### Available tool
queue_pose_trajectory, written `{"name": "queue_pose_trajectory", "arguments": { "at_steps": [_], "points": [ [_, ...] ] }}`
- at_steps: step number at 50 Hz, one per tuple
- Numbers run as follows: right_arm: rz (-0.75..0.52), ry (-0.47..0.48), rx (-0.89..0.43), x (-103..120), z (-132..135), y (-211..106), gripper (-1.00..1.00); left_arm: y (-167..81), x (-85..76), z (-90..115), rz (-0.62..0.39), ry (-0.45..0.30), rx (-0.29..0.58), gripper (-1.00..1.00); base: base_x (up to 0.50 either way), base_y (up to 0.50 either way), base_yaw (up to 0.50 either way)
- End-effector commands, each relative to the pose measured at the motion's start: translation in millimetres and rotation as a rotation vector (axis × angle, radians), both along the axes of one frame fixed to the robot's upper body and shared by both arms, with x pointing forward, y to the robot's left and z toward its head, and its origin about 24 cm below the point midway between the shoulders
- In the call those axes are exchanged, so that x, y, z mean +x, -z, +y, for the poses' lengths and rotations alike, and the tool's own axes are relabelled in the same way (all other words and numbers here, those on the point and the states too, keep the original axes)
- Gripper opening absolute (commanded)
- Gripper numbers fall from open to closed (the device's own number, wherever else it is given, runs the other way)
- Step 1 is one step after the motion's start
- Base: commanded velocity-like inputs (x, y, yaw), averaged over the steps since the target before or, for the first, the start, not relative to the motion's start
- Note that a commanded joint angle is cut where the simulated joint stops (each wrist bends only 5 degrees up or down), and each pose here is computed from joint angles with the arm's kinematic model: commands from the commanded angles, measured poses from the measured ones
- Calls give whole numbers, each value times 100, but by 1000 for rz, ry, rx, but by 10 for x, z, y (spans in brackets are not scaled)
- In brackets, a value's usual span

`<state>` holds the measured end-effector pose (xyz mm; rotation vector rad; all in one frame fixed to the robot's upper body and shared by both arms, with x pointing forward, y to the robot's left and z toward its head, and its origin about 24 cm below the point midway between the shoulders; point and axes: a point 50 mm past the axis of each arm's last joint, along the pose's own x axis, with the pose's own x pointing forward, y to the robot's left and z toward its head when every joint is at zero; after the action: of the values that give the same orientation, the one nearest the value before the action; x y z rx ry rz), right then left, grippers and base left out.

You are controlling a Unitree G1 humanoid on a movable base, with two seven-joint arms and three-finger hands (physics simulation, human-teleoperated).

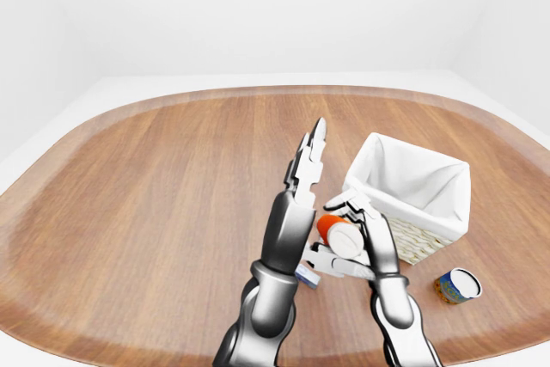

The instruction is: Pick up the ketchup, and put it in the basket.

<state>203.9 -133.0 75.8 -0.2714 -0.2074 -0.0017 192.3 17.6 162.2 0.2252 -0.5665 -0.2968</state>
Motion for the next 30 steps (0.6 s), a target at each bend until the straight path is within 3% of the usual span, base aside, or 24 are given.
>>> {"name": "queue_pose_trajectory", "arguments": {
  "at_steps": [1, 15, 22, 25, 27, 28, 30],
  "points": [
    [10, -3, 19, 18, 18, 26, -100, 10, 74, 305, 10, -91, -12, 100, 0, 0, 0],
    [10, -9, 22, 12, 24, 24, -100, 98, 142, 732, 53, -230, 2, 100, 0, 0, 0],
    [9, -10, 21, 0, 26, 19, -100, 299, 129, 1004, 136, -345, 57, 100, 0, 0, 0],
    [5, -11, 22, -14, 18, 7, -100, 380, 120, 1164, 186, -389, 41, 100, 0, 0, 0],
    [5, -11, 22, -14, 17, 7, -100, 383, 121, 1168, 188, -390, 40, 100, 0, 0, 0],
    [5, -9, 22, -10, 12, 8, -100, 506, 173, 1286, 248, -426, 26, 100, 0, 0, 0],
    [7, -9, 21, -7, 13, 13, -100, 599, 202, 1349, 276, -442, 24, 100, 0, 0, 0]
  ]
}}
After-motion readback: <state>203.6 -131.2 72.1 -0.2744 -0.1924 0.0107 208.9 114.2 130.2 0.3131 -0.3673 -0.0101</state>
